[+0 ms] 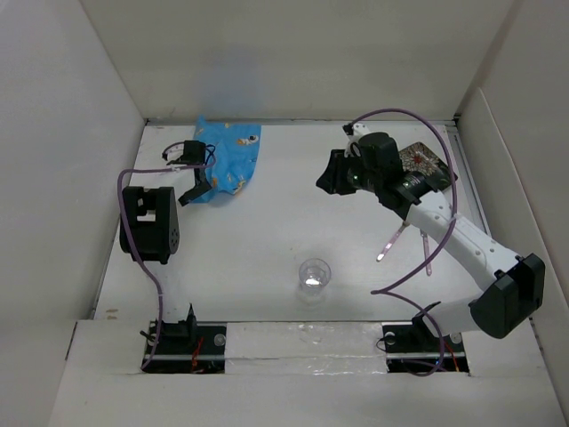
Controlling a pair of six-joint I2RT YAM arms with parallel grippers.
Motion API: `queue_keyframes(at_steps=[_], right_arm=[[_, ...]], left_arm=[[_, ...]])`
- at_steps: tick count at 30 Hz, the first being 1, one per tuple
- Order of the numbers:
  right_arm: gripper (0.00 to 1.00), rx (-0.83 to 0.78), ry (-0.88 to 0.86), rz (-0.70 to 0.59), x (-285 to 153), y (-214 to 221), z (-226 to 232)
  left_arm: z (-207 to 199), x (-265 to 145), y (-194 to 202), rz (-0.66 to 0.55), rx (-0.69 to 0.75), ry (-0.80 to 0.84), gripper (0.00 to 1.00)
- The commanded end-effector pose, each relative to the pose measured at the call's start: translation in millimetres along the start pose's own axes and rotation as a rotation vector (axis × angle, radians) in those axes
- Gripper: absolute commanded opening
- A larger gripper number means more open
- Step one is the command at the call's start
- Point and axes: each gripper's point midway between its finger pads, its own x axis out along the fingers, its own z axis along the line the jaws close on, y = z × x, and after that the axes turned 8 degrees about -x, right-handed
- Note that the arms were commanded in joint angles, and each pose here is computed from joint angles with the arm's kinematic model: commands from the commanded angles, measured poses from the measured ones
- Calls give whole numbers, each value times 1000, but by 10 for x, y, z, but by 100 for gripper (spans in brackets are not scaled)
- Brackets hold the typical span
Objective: Set the dinner table for one person
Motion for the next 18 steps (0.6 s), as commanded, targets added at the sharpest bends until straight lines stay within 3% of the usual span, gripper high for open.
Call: queue_keyframes(at_steps=[1,7,9,10,11,13,18], right_arm=[[38,-31,-22,-91,-122,-253,113],[38,-26,-11,-111,-185,-277,102],[38,-26,-10,-112,-185,-276,99],[38,-27,-11,-115,-189,-288,103],[38,-27,-13,-118,-194,-300,111],[38,-27,-14,-117,-194,-310,116],[38,-25,-14,-118,-175,-330,92]], left_arm=[[125,119,-15,3,45,-86,49],[344,254,201,33,94,-162,45],[338,255,205,36,104,-155,37],[331,257,210,39,108,-151,18],[333,249,206,41,111,-153,9],[334,245,194,41,118,-156,1],[419,201,205,48,133,-155,0]])
